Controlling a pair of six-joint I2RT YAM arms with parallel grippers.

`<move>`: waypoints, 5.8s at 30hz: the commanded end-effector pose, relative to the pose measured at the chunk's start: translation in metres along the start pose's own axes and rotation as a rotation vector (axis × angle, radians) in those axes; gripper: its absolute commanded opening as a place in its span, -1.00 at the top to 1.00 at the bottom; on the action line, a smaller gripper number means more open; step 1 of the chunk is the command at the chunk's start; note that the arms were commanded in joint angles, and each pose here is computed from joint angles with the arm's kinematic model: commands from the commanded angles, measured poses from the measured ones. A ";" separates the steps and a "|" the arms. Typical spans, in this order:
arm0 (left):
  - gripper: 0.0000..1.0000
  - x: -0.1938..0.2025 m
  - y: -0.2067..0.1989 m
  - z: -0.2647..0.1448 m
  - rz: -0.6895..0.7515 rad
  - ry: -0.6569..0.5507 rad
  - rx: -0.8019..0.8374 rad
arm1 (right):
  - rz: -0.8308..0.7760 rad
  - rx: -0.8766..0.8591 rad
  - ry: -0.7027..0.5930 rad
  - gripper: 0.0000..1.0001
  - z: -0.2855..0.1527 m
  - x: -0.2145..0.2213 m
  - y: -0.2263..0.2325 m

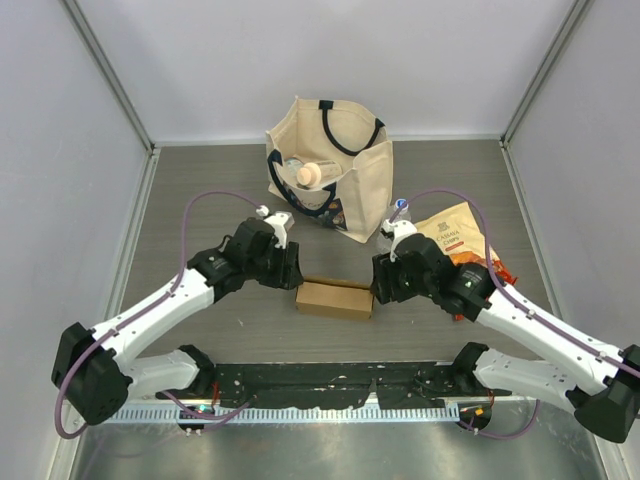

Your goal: Fold the paper box

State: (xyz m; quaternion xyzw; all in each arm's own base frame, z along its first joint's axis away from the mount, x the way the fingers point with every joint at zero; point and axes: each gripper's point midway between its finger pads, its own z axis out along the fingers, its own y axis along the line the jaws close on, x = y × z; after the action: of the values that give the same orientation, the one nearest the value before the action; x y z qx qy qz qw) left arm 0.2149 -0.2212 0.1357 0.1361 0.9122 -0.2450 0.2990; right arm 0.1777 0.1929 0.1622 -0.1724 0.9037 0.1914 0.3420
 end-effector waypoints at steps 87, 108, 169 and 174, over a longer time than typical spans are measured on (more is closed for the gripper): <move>0.97 0.023 -0.033 0.002 -0.302 0.075 -0.061 | 0.168 0.231 -0.049 0.98 0.033 0.030 -0.006; 0.96 0.036 -0.041 -0.003 -0.165 -0.039 -0.106 | 0.295 0.125 -0.091 -0.38 -0.004 0.026 0.006; 0.94 0.053 -0.062 -0.008 -0.109 -0.155 -0.194 | 1.275 -0.288 -0.159 -0.09 0.044 0.076 0.048; 0.96 0.056 -0.063 -0.011 -0.108 -0.199 -0.221 | 1.348 -0.280 -0.239 -0.04 0.054 0.072 0.040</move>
State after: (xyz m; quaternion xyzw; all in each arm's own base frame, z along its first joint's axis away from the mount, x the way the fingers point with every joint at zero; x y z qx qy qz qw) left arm 0.1384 -0.2591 0.1210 0.0562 0.9154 -0.1708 0.3601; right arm 0.1213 0.2421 0.0800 0.3549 0.7824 0.4731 0.1951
